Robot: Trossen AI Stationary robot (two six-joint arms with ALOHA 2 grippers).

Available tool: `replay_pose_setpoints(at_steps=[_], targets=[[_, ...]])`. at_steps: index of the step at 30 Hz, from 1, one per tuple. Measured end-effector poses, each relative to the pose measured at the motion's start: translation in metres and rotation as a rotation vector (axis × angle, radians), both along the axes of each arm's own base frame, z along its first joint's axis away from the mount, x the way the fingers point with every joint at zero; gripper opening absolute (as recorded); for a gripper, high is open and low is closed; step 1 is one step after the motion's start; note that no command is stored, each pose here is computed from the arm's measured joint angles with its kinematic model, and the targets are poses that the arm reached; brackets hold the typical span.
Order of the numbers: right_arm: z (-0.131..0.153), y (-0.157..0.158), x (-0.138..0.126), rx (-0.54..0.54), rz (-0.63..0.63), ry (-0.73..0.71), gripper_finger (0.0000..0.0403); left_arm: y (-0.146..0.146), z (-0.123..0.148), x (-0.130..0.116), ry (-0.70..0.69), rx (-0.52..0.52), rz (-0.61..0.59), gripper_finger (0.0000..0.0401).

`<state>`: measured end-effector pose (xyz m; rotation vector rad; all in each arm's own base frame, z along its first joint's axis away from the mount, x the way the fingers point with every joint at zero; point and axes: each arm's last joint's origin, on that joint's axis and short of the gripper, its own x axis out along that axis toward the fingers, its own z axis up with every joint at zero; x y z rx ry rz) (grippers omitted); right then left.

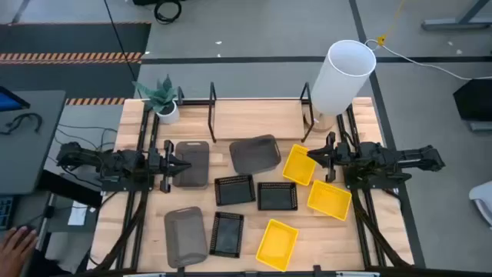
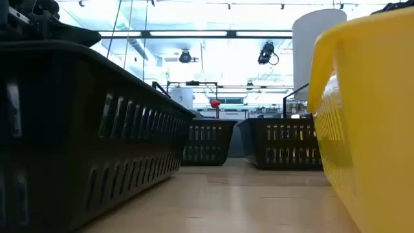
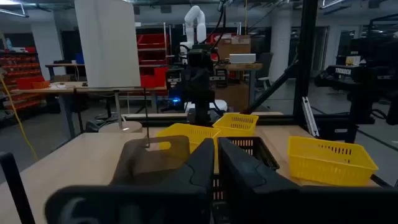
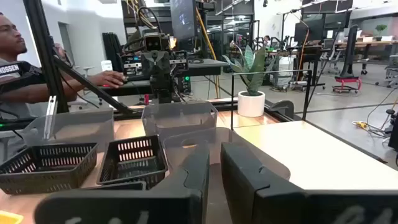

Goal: Stack baskets on shelf by color

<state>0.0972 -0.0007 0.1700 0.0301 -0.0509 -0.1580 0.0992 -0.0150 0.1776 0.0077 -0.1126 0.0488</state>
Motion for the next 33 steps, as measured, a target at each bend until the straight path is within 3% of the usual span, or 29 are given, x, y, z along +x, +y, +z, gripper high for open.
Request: replay_pose_setpoints(at_steps=[33], targets=[[0.0001,0.0000,0.0000,0.000,0.000,-0.001,0.0045,0.0000,0.0000,0.0000,0.000,0.000,0.000,0.0026]])
